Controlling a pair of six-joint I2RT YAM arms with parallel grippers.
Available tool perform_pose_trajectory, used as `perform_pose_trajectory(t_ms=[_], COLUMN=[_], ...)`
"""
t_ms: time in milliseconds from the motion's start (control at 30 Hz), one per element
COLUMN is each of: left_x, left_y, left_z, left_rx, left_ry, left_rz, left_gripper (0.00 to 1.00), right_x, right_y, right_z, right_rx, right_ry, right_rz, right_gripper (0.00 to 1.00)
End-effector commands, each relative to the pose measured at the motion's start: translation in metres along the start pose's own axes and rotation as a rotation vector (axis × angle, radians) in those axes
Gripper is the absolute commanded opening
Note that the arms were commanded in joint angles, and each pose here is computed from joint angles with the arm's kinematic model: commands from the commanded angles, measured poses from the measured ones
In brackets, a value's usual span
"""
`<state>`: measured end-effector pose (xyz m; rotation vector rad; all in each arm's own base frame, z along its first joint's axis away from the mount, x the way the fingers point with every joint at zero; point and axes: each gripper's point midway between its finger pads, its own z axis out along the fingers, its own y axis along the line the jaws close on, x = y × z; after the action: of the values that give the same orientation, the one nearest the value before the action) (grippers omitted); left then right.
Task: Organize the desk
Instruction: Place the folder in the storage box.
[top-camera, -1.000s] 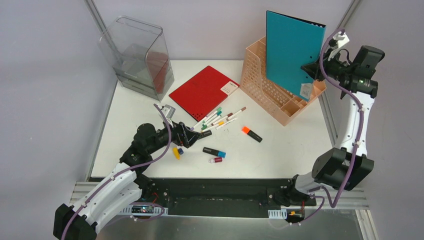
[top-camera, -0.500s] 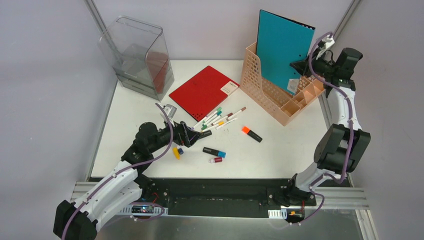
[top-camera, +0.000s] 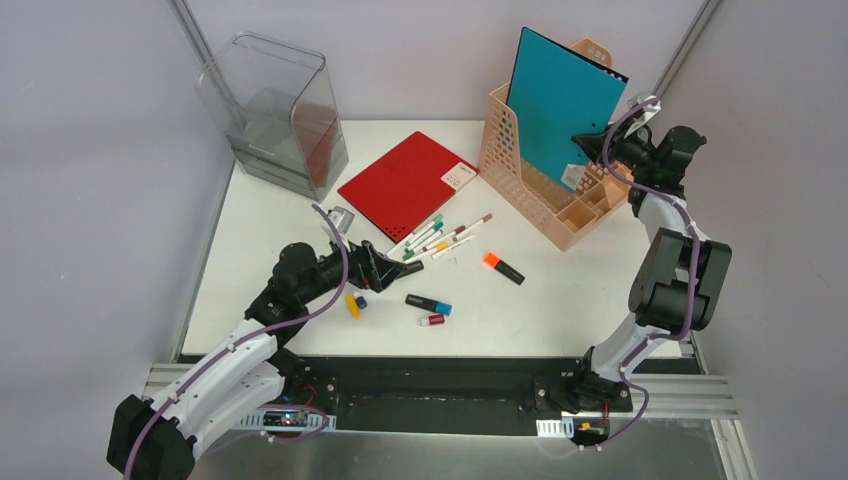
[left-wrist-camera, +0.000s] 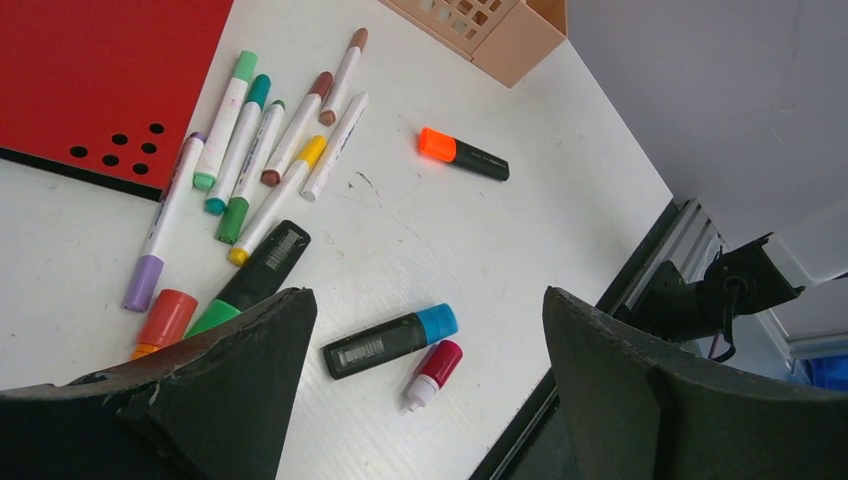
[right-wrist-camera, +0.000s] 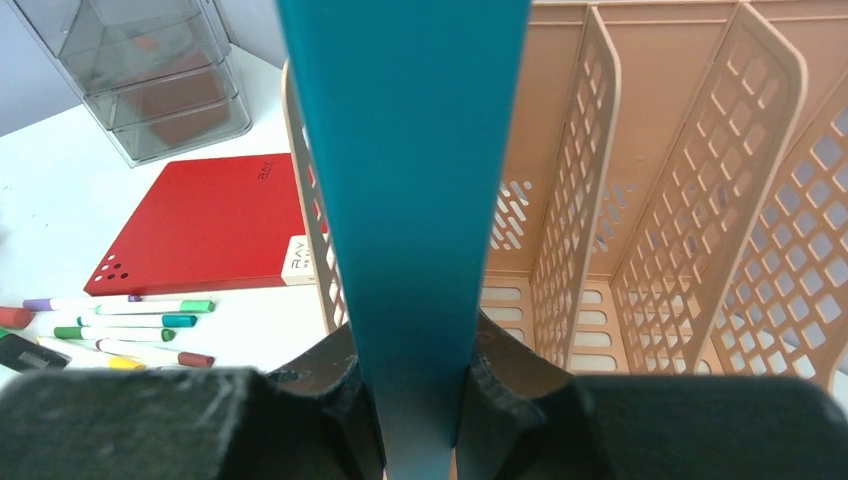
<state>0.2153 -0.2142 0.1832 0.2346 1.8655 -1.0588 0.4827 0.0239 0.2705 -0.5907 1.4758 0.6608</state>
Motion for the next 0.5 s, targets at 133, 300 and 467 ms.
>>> perform_pose_trajectory(t_ms=[133,300,467], left_x=[-0.022,-0.02,-0.02], left_y=[-0.021,-0.02,-0.022], left_z=[-0.002,-0.003,-0.003], left_rx=[0.071,0.069,0.076], left_ry=[-0.059,-0.059,-0.059], left_rz=[0.029,0.027,0.023], left_gripper=[0.87,0.87,0.87], right_x=[-0.011,-0.003,0.005], right_y=[0.016,0.02,0.019], right_z=[0.0,-0.003,-0.006], right_rx=[-0.077,-0.061,-0.022], right_ry=[-0.097,-0.108,-0.11], right_rz=[-0.144,-0.122,-0.105], right_gripper=[0.0,0.03,0.03])
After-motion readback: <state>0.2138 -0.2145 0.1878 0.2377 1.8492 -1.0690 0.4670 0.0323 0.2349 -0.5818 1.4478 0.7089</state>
